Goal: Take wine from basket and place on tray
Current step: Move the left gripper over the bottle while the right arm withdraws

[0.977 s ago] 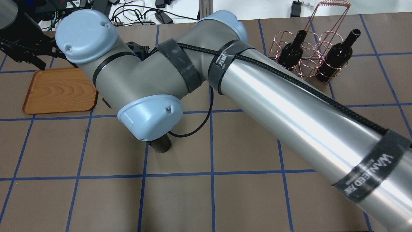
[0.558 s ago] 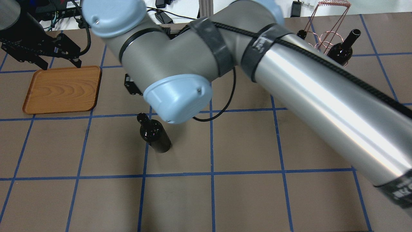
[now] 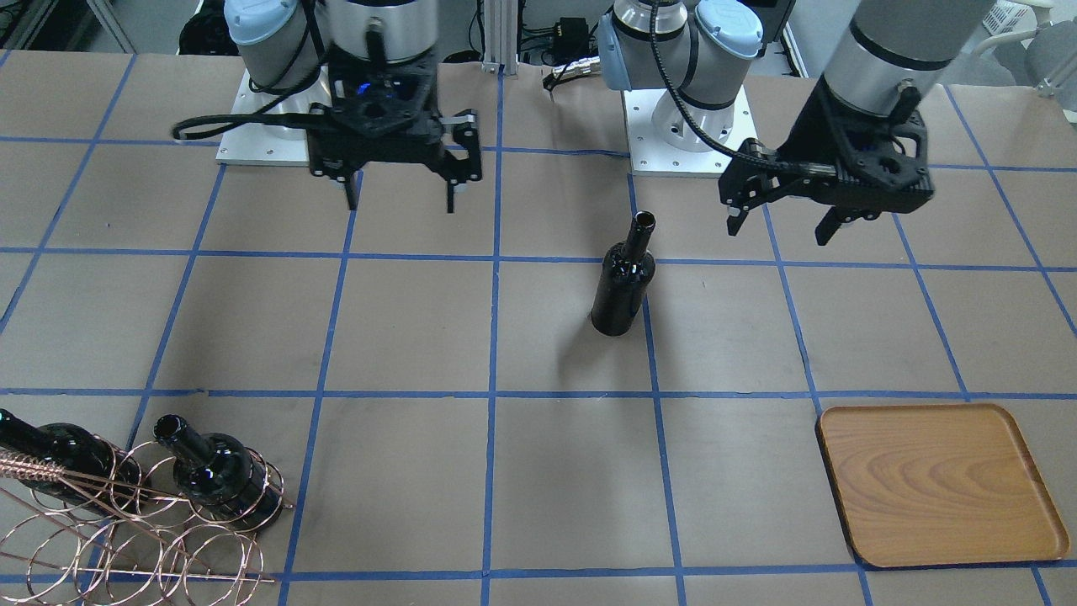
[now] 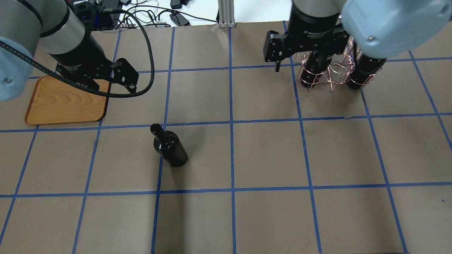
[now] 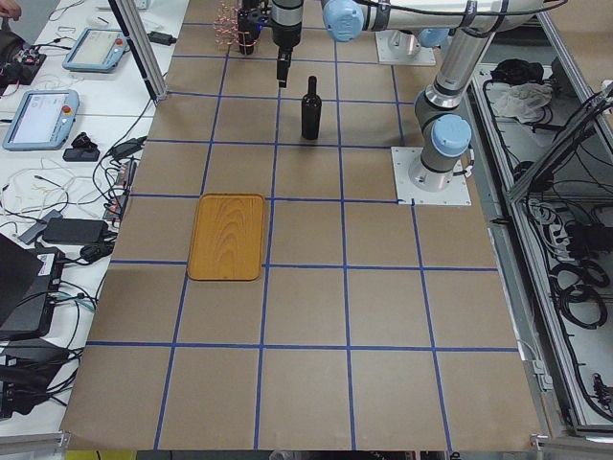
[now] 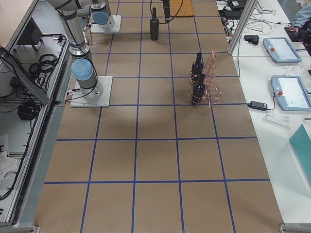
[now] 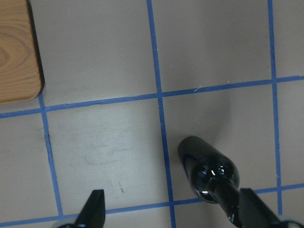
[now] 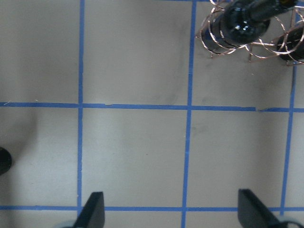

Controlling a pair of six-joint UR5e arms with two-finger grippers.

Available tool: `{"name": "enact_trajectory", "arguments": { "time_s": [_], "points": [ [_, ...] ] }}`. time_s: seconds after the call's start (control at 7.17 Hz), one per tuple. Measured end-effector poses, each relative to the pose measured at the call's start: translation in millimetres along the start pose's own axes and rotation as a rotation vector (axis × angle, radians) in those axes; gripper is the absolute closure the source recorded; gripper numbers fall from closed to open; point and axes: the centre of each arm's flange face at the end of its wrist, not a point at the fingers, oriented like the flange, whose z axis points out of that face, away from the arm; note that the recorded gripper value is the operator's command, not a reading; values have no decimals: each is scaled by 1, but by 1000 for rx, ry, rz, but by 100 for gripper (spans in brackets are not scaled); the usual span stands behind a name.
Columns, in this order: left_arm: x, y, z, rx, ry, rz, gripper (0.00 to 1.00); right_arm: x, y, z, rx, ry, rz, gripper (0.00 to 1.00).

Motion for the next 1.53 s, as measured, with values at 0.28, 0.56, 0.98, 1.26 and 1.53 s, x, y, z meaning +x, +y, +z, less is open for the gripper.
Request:
{"name": "enact_trajectory", "arguments": {
  "time_s": [0.28, 0.56, 0.98, 1.26, 1.53],
  "points": [
    [36, 14, 34, -62, 7, -3, 0, 58, -1, -14, 5, -10, 22, 0],
    [59, 20, 55, -102, 14, 5, 2, 68, 3, -24, 28, -14, 29, 0],
    [66, 27, 80, -152, 40, 8, 14, 68, 7, -12, 10, -5, 28, 0],
    [65, 29, 91, -177, 38, 13, 29, 69, 8, -12, 12, -3, 29, 0],
    [64, 29, 98, -199, 34, 6, 44, 69, 10, -21, 29, 0, 30, 0]
  ]
}}
